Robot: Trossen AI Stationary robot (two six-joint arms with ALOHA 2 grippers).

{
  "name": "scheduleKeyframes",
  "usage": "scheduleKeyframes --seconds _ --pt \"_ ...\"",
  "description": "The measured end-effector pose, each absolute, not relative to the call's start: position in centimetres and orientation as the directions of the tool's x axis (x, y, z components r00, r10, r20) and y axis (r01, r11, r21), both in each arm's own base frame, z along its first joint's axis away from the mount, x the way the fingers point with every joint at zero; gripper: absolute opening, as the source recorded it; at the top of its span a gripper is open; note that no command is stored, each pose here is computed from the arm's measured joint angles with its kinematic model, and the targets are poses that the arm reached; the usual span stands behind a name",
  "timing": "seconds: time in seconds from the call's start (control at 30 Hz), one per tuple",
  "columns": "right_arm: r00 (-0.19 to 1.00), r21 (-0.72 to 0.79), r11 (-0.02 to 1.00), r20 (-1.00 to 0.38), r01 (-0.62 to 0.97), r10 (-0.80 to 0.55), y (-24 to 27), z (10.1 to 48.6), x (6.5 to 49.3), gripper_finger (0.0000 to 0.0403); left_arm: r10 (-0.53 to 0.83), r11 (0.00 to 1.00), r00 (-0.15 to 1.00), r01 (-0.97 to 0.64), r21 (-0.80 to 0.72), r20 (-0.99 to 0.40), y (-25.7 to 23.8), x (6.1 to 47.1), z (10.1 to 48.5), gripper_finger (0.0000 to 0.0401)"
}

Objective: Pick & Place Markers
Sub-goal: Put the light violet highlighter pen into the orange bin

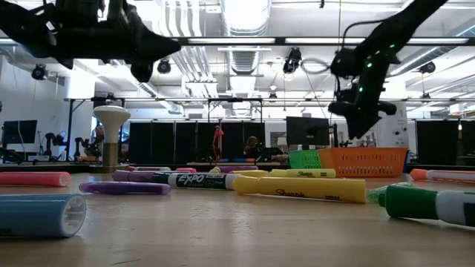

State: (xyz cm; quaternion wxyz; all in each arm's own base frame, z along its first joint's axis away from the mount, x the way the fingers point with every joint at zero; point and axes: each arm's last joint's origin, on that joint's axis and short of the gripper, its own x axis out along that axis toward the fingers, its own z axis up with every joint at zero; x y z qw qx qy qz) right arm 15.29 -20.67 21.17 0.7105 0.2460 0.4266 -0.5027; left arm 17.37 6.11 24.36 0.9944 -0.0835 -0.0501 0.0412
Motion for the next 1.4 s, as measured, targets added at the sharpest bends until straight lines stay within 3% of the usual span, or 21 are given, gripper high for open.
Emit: scheduleKeyframes --seconds 0.17,0.5,0.63,0.83,1.03,1.17,1.4 --pt "0.398 0.056 0.551 -0.752 0.833 -0.525 -17.2 21.1 15.2 0.0074 0.084 0.971 0.995 -0.071 -0.226 0.051 6.1 17.5 24.3 0.0013" --pt "0.607 0.058 0.696 -0.545 0.716 -0.579 -12.7 20.2 14.7 0.0043 0.112 0.917 0.925 -0.237 -0.321 -0.364 6.0 18.1 24.6 0.0002" --pt "0.641 0.052 0.724 -0.512 0.688 -0.572 -11.8 20.4 14.6 0.0043 0.092 0.883 0.848 -0.312 -0.351 -0.521 5.6 18.6 24.1 0.0014" --pt "0.664 0.028 0.751 -0.489 0.660 -0.565 -11.2 20.8 14.7 0.0043 -0.003 0.832 0.699 -0.395 -0.390 -0.715 4.6 20.5 23.0 0.0073" --pt "0.676 0.012 0.764 -0.475 0.646 -0.564 -11.2 20.9 14.8 0.0043 -0.070 0.860 0.487 -0.413 -0.300 -0.871 2.4 22.6 21.8 0.0121" --pt "0.676 0.005 0.766 -0.475 0.643 -0.564 -11.2 20.9 14.8 0.0043 -0.066 0.892 0.377 -0.393 -0.224 -0.924 1.1 23.4 20.5 0.0132" --pt "0.676 -0.001 0.769 -0.474 0.639 -0.563 -11.2 20.9 14.8 0.0043 -0.021 0.908 0.356 -0.383 -0.167 -0.934 0.6 24.0 19.2 0.0133"
